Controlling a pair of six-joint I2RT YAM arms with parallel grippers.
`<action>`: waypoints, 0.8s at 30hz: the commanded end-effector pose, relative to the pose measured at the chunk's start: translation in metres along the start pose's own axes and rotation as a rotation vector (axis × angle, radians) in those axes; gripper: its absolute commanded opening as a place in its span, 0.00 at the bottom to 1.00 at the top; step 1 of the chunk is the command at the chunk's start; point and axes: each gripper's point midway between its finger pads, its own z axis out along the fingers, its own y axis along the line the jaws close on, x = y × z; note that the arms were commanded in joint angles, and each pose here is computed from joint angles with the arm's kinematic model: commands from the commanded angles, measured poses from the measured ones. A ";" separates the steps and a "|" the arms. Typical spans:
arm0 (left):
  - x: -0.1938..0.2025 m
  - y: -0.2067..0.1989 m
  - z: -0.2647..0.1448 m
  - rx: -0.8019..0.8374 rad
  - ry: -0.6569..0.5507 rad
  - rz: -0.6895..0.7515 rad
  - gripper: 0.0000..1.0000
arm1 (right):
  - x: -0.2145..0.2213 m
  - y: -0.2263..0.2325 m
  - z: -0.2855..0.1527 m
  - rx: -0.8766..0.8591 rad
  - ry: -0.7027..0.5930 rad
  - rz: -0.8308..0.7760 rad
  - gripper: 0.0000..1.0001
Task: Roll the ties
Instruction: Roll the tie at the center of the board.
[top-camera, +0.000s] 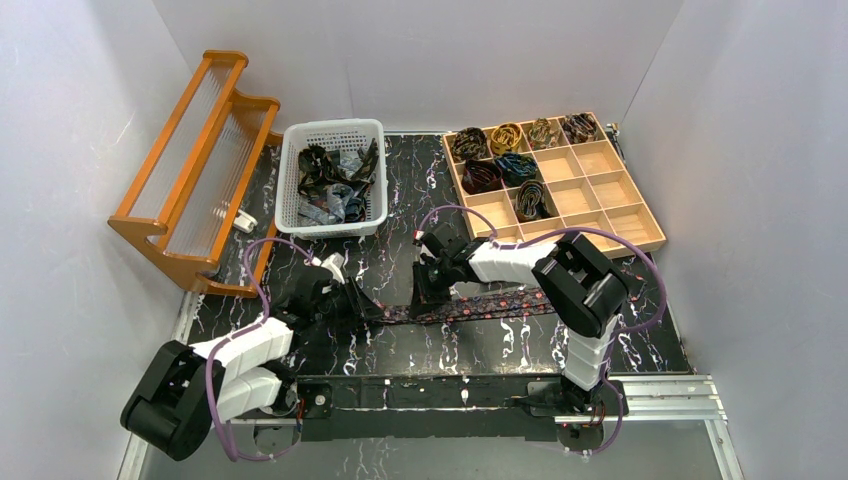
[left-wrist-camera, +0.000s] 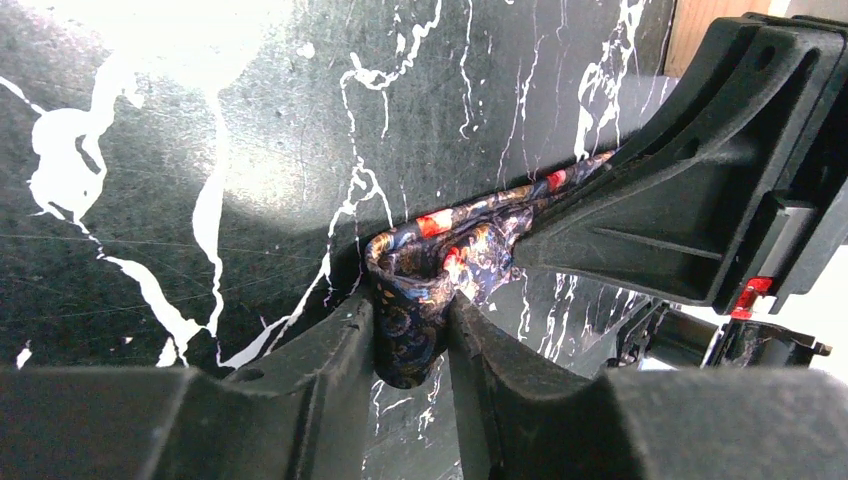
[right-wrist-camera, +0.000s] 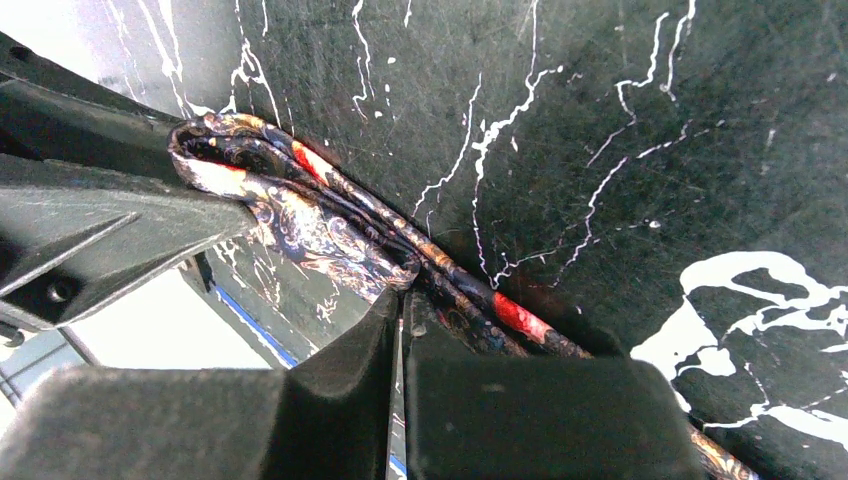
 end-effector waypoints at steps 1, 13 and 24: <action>0.013 0.022 -0.003 -0.084 0.040 -0.001 0.27 | -0.005 -0.013 0.008 0.064 -0.006 -0.003 0.11; -0.001 0.028 -0.012 -0.172 -0.019 0.004 0.00 | -0.019 0.023 -0.014 -0.034 -0.056 -0.069 0.37; -0.015 0.034 -0.029 -0.285 -0.054 0.036 0.00 | -0.035 0.065 -0.034 -0.163 -0.160 -0.220 0.44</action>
